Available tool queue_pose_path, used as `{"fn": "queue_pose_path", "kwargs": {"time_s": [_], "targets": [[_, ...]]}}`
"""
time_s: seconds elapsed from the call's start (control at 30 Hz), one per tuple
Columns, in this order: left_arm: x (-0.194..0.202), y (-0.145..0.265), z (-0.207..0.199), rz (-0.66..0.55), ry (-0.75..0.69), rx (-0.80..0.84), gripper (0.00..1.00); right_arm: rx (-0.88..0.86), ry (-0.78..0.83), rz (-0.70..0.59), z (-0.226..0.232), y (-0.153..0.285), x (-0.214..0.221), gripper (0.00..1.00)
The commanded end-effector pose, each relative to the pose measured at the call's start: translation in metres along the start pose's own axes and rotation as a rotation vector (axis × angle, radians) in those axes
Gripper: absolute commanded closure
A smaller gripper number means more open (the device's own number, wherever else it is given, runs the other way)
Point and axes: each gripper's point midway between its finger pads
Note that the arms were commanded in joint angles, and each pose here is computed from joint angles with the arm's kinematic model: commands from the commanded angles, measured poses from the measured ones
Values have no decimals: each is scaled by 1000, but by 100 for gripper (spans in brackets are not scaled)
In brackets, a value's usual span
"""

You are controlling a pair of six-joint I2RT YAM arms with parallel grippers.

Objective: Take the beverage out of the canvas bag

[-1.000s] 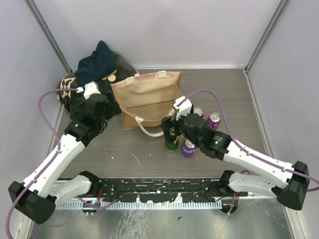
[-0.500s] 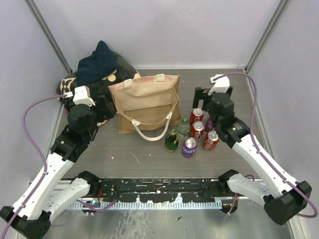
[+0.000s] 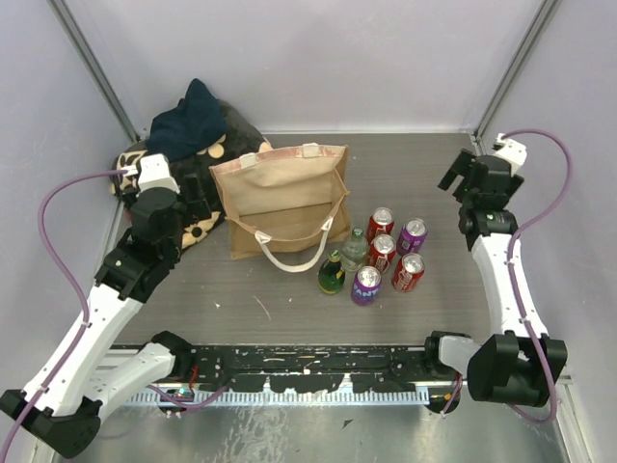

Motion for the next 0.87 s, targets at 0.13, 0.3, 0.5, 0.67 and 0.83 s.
{"fn": "queue_pose_path", "kwargs": {"time_s": [0.13, 0.3, 0.5, 0.67, 0.83], "targets": [[-3, 5, 23, -75, -27, -51, 2, 203, -201, 28, -63, -1, 9, 0], [9, 3, 26, -50, -47, -57, 2, 258, -197, -15, -75, 9, 7, 0], [13, 6, 32, -55, -22, -62, 2, 276, -197, -44, -80, 15, 5, 0], [8, 12, 39, -86, -3, -75, 2, 273, -197, -39, -80, 14, 6, 0], [8, 15, 43, -87, 5, -86, 2, 267, -197, -37, -78, 12, 6, 0]]}}
Point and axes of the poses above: each gripper's point midway between its finger pads, its own y axis back along the fingers, its own z axis along the line the jaws close on, x = y × z, and after that the axes turned 15 degrees about y, right-handed
